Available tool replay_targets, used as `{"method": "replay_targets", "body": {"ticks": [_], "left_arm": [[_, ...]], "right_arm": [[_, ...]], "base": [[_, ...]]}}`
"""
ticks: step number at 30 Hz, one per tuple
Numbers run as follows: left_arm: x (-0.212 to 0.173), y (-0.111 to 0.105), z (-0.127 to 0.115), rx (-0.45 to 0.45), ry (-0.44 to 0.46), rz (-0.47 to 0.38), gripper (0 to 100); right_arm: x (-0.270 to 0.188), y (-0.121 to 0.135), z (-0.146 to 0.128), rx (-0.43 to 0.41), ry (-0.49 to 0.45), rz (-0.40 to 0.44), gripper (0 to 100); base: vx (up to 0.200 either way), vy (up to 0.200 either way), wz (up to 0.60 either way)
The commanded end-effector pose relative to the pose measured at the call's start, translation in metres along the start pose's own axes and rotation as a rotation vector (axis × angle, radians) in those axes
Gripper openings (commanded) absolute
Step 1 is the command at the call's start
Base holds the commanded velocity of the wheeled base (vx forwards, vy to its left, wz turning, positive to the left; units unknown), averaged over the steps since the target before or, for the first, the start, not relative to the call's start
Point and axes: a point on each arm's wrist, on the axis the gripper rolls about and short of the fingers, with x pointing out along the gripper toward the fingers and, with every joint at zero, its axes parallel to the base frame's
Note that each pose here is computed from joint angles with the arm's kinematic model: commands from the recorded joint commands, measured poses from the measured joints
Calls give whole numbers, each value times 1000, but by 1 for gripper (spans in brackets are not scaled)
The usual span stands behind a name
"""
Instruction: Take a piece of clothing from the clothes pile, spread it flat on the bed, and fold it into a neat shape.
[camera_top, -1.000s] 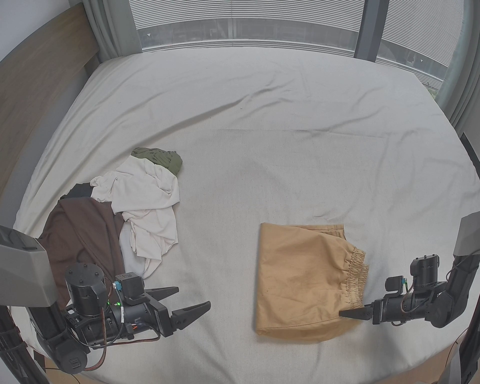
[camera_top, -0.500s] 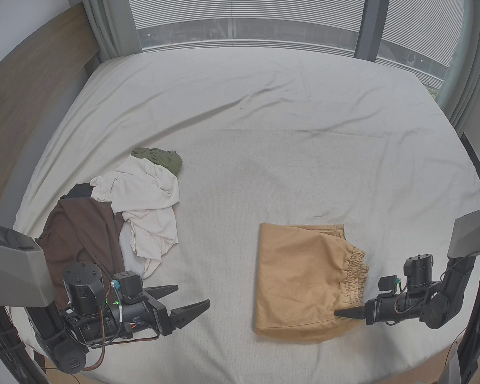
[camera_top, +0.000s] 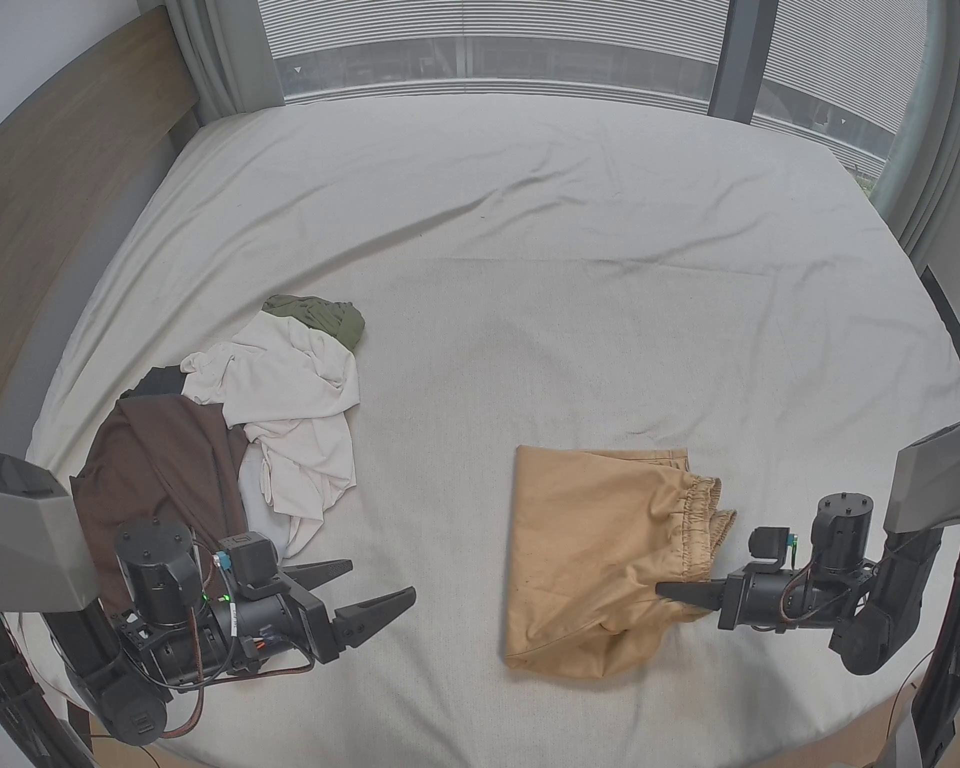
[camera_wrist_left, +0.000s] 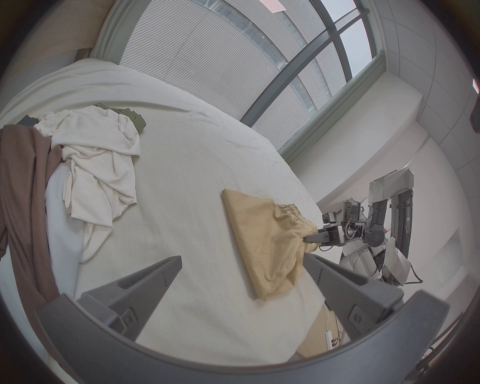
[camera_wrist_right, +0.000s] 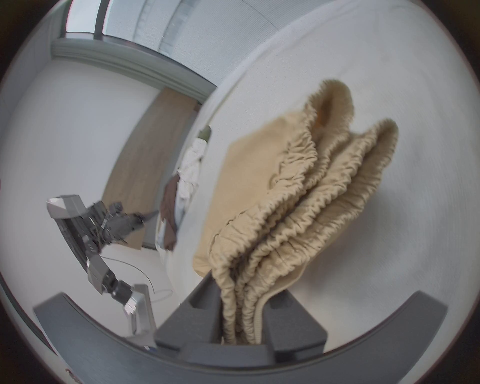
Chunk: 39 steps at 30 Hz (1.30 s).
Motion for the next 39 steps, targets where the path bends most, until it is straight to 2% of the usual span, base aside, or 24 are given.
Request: {"method": "replay_targets", "body": {"ticks": [1,7,15,31,39], "left_arm": [[-3,3,5,-5,-28,13,100],[-3,3,7,-24,-34,9,100],[-3,3,7,-35,-32,1,100],[-4,2,6,-37,-29,1,100],[-5,0,9,-45,-42,-7,100]], "right_arm": [[8,37,23,-54,-70,131,0],[13,63,51,-117,-156,228,0],[5,89,82,-126,-227,295,0],[23,111,144,-129,-248,317,0],[42,108,171,-117,-246,306,0]], "base": [[0,0,0],[0,0,0],[0,0,0],[0,0,0],[0,0,0]]}}
